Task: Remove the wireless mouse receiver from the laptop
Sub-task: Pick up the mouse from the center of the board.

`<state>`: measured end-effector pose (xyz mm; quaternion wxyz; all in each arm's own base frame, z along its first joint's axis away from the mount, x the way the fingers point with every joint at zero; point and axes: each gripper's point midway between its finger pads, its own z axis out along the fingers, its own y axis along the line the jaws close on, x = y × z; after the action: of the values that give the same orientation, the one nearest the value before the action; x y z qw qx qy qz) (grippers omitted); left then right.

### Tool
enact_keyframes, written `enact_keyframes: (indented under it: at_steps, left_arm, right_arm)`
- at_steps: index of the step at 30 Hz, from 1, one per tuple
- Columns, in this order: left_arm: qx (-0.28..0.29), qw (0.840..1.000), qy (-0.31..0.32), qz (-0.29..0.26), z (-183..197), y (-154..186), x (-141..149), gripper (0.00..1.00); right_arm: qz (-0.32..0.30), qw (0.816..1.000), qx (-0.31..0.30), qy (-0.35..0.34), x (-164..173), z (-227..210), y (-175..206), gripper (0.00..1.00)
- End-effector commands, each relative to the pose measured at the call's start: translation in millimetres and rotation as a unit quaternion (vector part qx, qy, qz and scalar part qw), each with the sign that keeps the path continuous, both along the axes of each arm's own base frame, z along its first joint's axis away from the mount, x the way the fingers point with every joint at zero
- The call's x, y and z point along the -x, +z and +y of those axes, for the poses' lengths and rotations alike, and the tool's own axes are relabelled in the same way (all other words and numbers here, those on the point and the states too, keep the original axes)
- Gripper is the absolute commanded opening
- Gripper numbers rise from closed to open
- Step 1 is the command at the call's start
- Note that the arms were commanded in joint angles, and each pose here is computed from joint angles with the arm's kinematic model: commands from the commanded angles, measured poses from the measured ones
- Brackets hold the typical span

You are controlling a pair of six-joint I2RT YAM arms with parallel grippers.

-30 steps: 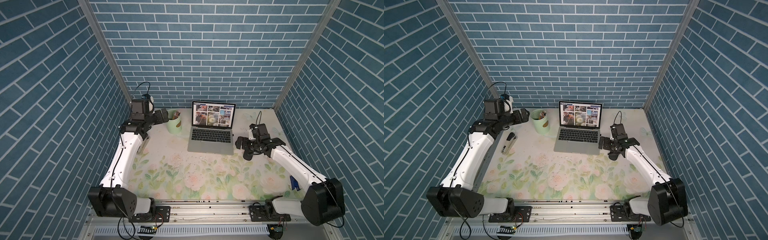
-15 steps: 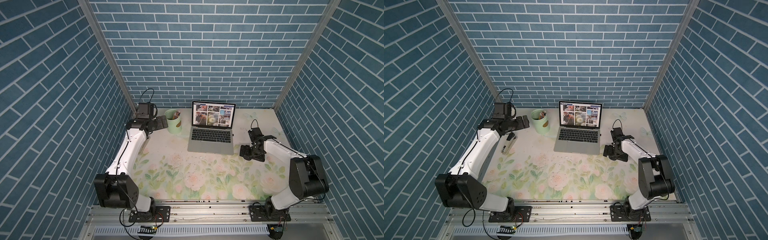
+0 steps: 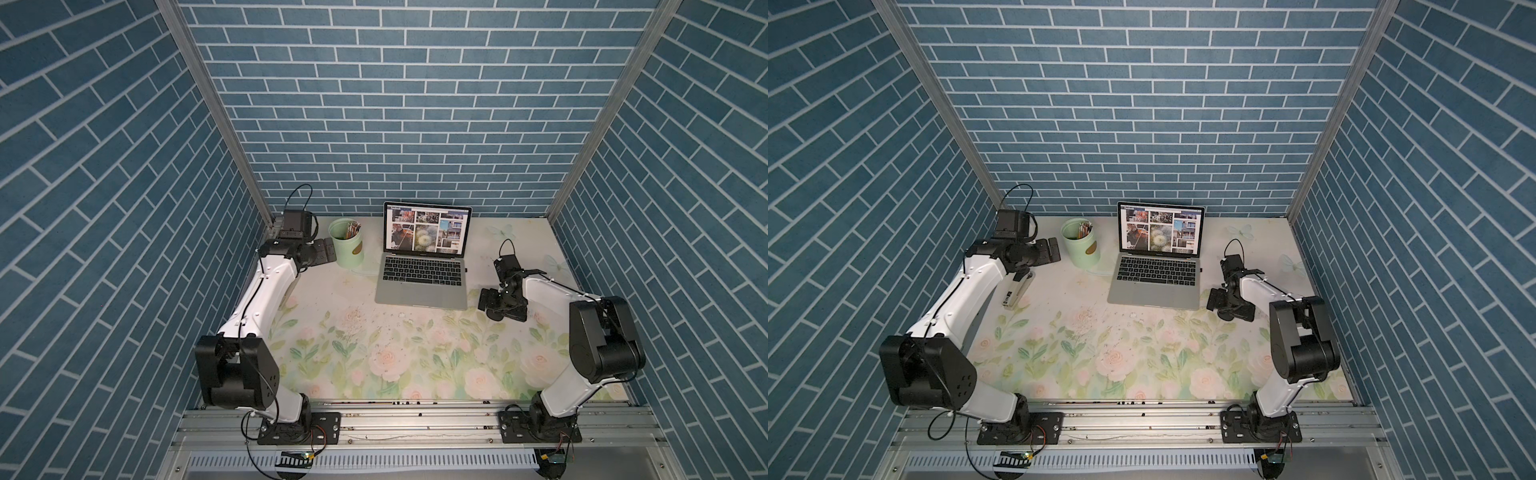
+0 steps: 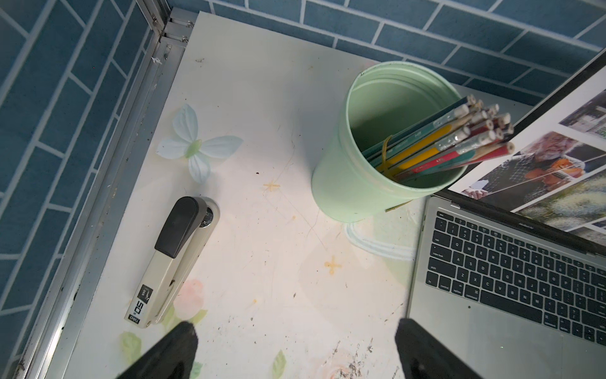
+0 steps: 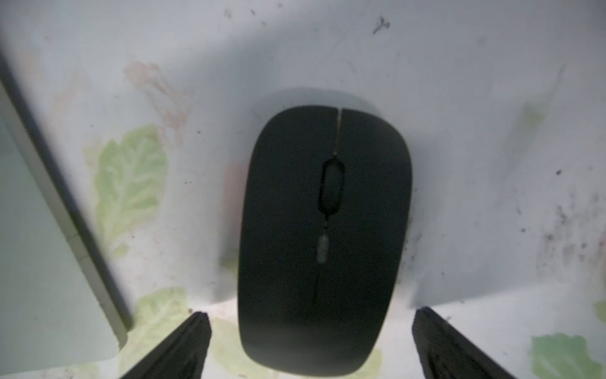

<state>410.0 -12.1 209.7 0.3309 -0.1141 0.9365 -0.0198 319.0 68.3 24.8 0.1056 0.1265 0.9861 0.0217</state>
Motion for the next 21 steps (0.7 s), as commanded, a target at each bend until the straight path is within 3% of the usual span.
enact_keyframes:
  at_steps: [1,21]
  left_arm:
    - [-0.006,1.0,-0.006,0.008,-2.6,-7.9,-0.7,1.0]
    - [-0.011,0.999,-0.02,0.046,-15.7,-32.2,-0.8,0.99]
  right_arm:
    - [-0.019,0.999,-0.001,-0.039,-8.5,-3.5,-4.4,0.95]
    - [0.019,0.998,-0.003,-0.057,15.3,-5.8,-30.0,0.78]
